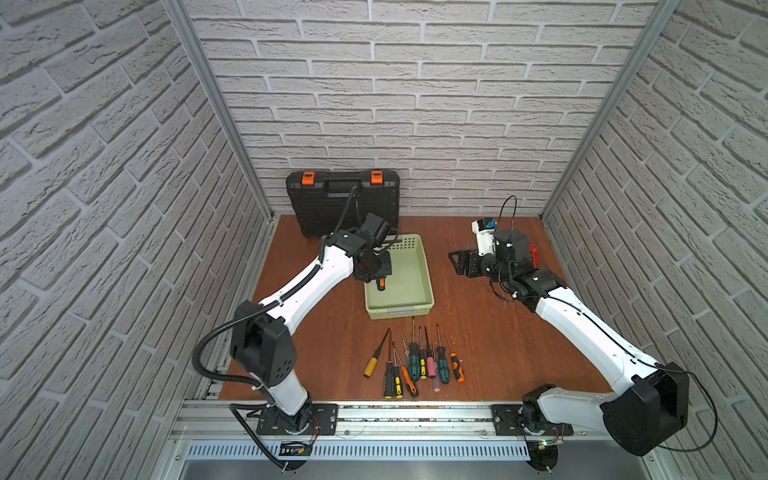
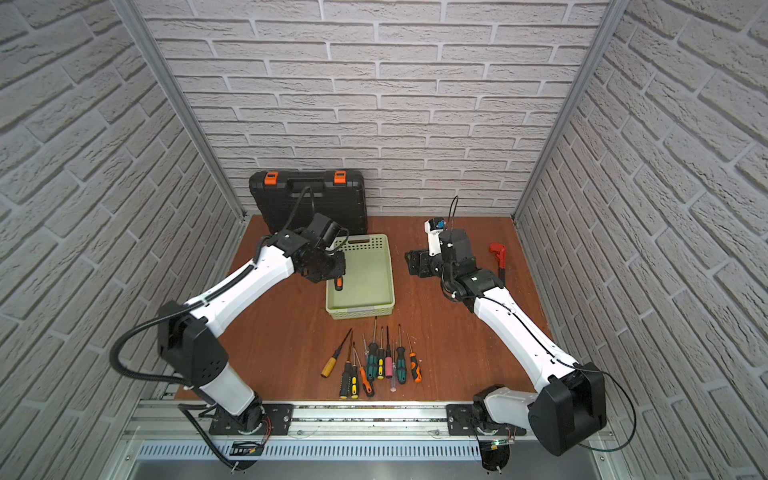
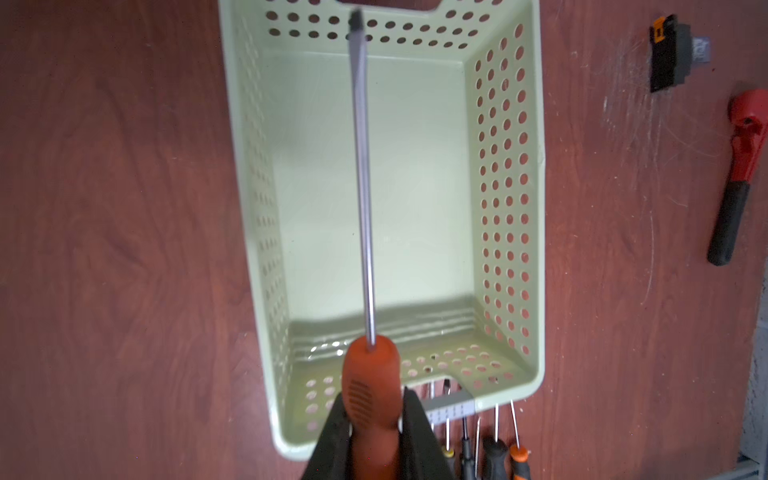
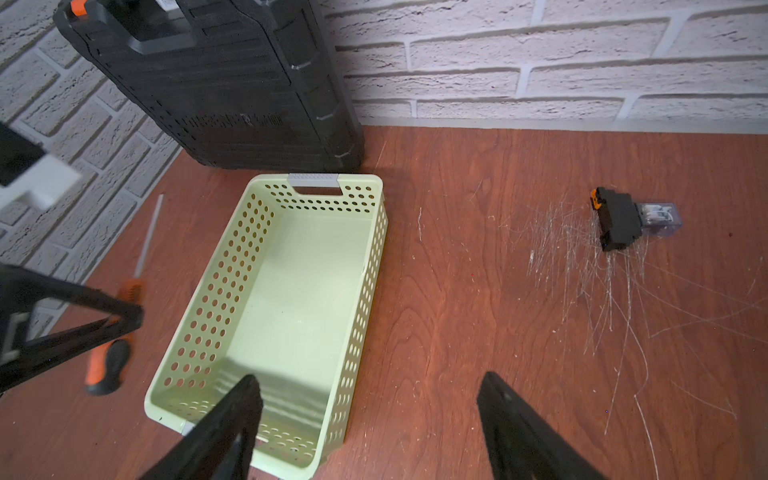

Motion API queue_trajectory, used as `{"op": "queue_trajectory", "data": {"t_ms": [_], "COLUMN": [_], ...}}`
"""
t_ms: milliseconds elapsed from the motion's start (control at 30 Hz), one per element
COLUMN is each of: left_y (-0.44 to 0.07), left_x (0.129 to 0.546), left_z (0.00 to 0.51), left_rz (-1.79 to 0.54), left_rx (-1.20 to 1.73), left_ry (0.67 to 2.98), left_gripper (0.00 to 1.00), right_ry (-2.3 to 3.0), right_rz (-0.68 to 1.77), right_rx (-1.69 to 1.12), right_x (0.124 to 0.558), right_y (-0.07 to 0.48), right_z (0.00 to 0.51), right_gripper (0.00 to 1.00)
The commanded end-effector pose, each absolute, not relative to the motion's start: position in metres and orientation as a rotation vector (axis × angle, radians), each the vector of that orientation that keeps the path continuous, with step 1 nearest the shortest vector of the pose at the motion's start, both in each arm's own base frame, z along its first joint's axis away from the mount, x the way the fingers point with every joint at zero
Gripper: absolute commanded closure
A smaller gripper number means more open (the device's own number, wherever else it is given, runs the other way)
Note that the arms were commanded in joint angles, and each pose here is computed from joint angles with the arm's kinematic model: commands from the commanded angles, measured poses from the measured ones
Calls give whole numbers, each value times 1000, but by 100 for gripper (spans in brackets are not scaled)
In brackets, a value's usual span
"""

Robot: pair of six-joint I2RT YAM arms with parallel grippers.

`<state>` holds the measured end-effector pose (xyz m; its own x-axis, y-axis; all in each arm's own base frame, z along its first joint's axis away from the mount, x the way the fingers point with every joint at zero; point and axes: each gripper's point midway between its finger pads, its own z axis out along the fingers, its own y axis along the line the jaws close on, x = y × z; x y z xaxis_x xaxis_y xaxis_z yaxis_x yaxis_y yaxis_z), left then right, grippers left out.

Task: Put the screwdriver in the bin
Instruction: 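Lift the orange screwdriver with the left gripper and lower it into the green basket, then release the screwdriver and withdraw the left gripper while the right gripper grasps the orange-black screwdriver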

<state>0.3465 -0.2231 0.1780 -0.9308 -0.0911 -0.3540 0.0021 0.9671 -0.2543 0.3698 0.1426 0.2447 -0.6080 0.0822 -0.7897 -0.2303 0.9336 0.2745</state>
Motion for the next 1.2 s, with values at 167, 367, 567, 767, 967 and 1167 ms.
{"op": "queue_trajectory", "data": {"t_ms": [167, 367, 567, 767, 967, 1167], "left_y": [-248, -248, -248, -246, -246, -247], "left_x": [380, 379, 381, 382, 383, 378], "left_z": [121, 80, 55, 36, 27, 24], "left_rz": [-341, -305, -278, -273, -277, -297], "left_rx": [-16, -32, -47, -78, -92, -101], "left_ry": [2829, 2900, 2928, 2944, 2944, 2957], "left_gripper": [97, 97, 97, 96, 96, 68], "right_ry": [2158, 2195, 2302, 2411, 2501, 2578], "right_rz": [486, 505, 489, 491, 472, 439], "right_rx": [-127, -182, -220, -217, -219, -237], "right_x": [350, 325, 300, 273, 247, 228], "right_y": [145, 149, 153, 161, 166, 164], "right_z": [262, 255, 233, 204, 182, 163], "right_gripper": [18, 20, 20, 21, 22, 22]}}
